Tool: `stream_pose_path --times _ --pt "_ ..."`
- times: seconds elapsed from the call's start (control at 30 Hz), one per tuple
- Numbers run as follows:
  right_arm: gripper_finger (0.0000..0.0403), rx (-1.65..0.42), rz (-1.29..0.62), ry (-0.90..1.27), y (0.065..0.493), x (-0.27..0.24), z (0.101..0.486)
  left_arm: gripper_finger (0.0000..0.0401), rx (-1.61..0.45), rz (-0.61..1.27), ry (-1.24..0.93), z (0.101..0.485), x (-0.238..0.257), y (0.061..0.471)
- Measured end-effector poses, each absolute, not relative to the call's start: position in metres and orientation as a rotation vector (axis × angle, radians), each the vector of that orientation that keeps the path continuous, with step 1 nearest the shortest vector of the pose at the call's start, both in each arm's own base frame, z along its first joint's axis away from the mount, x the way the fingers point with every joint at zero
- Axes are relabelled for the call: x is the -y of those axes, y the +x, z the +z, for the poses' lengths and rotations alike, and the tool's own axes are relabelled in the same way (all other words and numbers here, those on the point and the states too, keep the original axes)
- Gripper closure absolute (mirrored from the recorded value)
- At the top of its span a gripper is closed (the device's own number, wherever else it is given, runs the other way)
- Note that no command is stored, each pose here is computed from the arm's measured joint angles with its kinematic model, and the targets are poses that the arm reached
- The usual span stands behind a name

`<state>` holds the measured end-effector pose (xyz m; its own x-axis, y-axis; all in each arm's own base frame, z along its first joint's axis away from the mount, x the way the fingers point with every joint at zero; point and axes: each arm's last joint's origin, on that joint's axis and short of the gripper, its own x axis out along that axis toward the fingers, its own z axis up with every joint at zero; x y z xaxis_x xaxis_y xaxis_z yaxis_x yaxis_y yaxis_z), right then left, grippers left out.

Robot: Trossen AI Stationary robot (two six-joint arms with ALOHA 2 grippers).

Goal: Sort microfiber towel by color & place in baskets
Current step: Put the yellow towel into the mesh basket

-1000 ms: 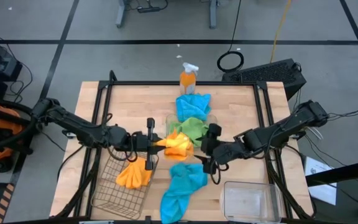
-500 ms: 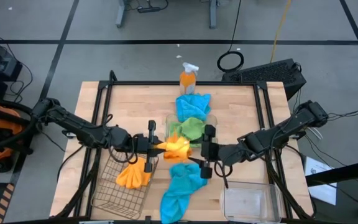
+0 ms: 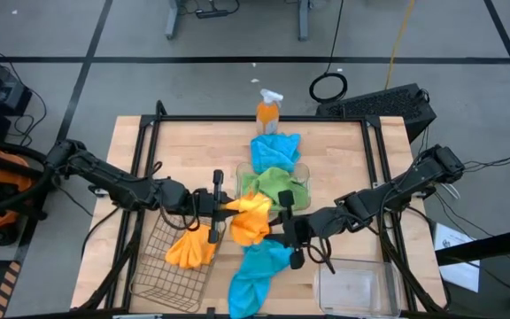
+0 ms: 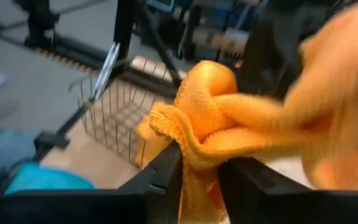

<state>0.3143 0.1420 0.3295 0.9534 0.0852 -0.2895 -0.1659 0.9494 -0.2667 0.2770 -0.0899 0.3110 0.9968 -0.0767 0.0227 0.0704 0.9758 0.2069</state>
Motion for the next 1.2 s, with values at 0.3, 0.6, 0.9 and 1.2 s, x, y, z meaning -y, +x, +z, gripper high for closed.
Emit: stream_pose_path --times 0.3,0.6,0.9,1.2 --pt "0.0298 -0.236 -0.068 -0.247 0.317 -0.134 0.335 0.0379 -0.020 -0.065 0.223 0.297 0.091 0.286" --pt "0.0184 -0.256 -0.089 -0.226 0.316 -0.135 0.333 0.0379 -0.017 -0.080 0.222 0.298 0.093 0.286" --pt "0.0102 -0.266 -0.126 -0.253 0.312 -0.140 0.332 0.0379 -0.025 -0.100 0.225 0.297 0.094 0.286" --pt "0.0063 -0.266 -0.204 -0.370 0.306 -0.148 0.332 0.0379 -0.022 -0.180 0.225 0.296 0.096 0.285"
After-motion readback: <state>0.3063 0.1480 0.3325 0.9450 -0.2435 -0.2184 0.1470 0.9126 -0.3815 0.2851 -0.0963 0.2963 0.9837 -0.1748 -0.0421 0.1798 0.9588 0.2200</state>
